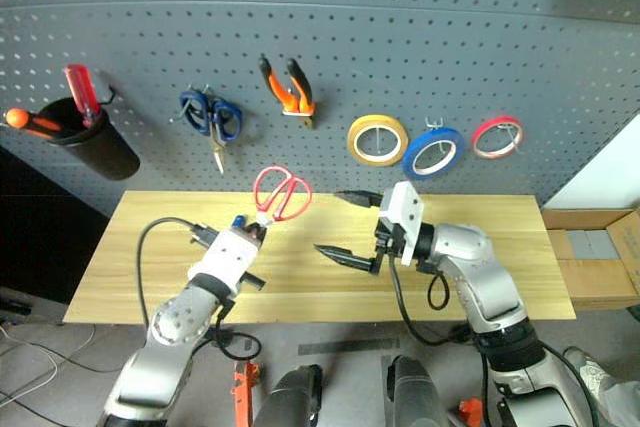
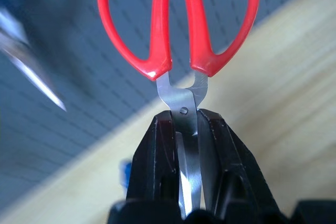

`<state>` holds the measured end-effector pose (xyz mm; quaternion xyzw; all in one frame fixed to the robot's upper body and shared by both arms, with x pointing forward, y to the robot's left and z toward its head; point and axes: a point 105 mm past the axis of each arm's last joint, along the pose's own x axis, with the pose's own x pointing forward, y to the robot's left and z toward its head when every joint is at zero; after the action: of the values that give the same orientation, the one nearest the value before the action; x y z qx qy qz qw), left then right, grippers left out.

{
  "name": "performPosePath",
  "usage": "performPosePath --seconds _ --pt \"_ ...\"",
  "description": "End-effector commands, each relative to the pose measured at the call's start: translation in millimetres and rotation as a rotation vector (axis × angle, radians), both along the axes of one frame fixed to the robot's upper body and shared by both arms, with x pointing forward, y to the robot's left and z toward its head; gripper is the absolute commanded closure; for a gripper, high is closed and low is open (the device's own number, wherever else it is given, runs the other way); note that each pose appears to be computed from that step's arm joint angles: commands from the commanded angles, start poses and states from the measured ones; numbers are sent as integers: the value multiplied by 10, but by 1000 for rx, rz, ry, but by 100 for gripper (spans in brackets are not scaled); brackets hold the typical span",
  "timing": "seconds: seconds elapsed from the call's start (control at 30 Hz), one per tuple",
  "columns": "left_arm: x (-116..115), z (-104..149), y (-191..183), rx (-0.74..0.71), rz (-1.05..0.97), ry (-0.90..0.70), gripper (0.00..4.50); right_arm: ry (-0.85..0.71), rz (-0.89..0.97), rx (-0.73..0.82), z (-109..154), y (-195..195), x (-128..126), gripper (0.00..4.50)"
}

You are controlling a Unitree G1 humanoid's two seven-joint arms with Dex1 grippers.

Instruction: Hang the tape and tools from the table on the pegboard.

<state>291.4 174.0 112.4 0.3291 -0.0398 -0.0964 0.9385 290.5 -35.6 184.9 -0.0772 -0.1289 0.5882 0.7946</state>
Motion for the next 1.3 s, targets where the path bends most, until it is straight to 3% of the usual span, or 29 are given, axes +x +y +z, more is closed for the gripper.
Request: performPosePath --seconds 0.03,0.2,0.43,0.7,1.2,1.3 --pt "-113 396 93 17 56 -203 429 -52 9 69 201 9 -46 0" --pt "-65 677 211 -6 97 -324 429 -80 3 94 279 54 25 0" --pt "251 810 338 -78 108 -313 429 -100 2 86 290 108 95 0" --pt "412 506 374 -262 122 -157 429 -107 -29 84 295 59 112 0" --pt "547 321 454 -348 156 -27 429 -110 -56 80 302 20 127 0" --pt "601 354 444 -350 145 -27 329 -110 -55 78 301 24 125 0"
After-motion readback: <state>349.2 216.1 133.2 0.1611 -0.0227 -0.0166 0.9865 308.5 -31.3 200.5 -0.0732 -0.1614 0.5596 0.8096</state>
